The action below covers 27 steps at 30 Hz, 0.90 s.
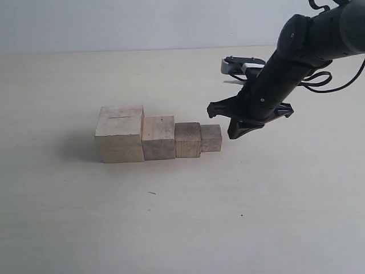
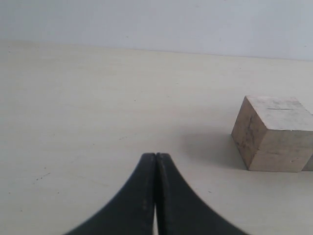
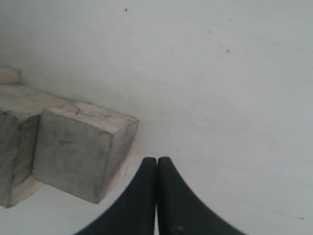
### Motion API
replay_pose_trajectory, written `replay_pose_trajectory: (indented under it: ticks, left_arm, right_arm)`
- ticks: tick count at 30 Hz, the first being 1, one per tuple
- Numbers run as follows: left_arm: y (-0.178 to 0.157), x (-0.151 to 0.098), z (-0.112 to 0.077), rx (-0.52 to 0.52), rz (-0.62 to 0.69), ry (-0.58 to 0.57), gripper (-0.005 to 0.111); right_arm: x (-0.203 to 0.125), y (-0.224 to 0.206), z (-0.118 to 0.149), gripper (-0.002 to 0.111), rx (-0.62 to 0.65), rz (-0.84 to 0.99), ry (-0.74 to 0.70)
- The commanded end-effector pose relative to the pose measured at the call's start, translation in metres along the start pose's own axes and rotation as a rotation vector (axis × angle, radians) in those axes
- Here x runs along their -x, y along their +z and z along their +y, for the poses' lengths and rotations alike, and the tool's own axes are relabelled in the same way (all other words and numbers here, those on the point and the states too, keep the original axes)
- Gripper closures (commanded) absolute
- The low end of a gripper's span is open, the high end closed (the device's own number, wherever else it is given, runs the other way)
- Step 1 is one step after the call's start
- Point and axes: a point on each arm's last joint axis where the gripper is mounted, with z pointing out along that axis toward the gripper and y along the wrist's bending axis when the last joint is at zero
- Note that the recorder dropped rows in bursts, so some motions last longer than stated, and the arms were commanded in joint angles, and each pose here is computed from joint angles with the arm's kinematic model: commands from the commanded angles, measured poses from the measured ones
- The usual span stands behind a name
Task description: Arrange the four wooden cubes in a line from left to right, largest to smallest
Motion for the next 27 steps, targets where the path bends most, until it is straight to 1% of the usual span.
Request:
replay_pose_trajectory:
  ticks: [1, 4, 12, 15, 19, 25, 27]
  left_arm:
    - [-0.0004, 0.0011, -0.0005, -0.008, -0.012, -0.002, 0.107]
    - [-0.0004, 0.0011, -0.0005, -0.008, -0.012, -0.002, 0.107]
    - [-0.0004, 0.0011, -0.0005, -0.008, -0.012, -0.002, 0.107]
    - [-0.0004, 0.0011, -0.0005, -0.008, -0.012, -0.002, 0.107]
    - [-0.0004, 0.0011, -0.0005, -0.008, -0.012, -0.002, 0.107]
    - [-0.0004, 0.0011, -0.0005, -0.008, -0.012, -0.002, 0.107]
    - [-0.0004, 0.0011, -0.0005, -0.008, -0.012, -0.002, 0.107]
  right_arm:
    - [0.0012, 0.0003, 0.0047, 0.108, 0.046, 0.001, 0.004]
    - [0.0012, 0.0001, 0.0068, 0.108, 0.07, 0.0, -0.016]
    - [-0.0001, 0.0001, 0.0074, 0.108, 0.076, 0.014, -0.03]
    - [0.0, -0.0003, 0.0116, 0.108, 0.123, 0.011, -0.049]
    - [-0.0001, -0.0002, 0.0108, 0.108, 0.114, 0.011, -0.052]
    - [-0.0014, 0.0001, 0.0064, 0.108, 0.064, 0.029, 0.003]
    - [-0.0016, 0.0001, 0.0058, 0.108, 0.058, 0.031, -0.003]
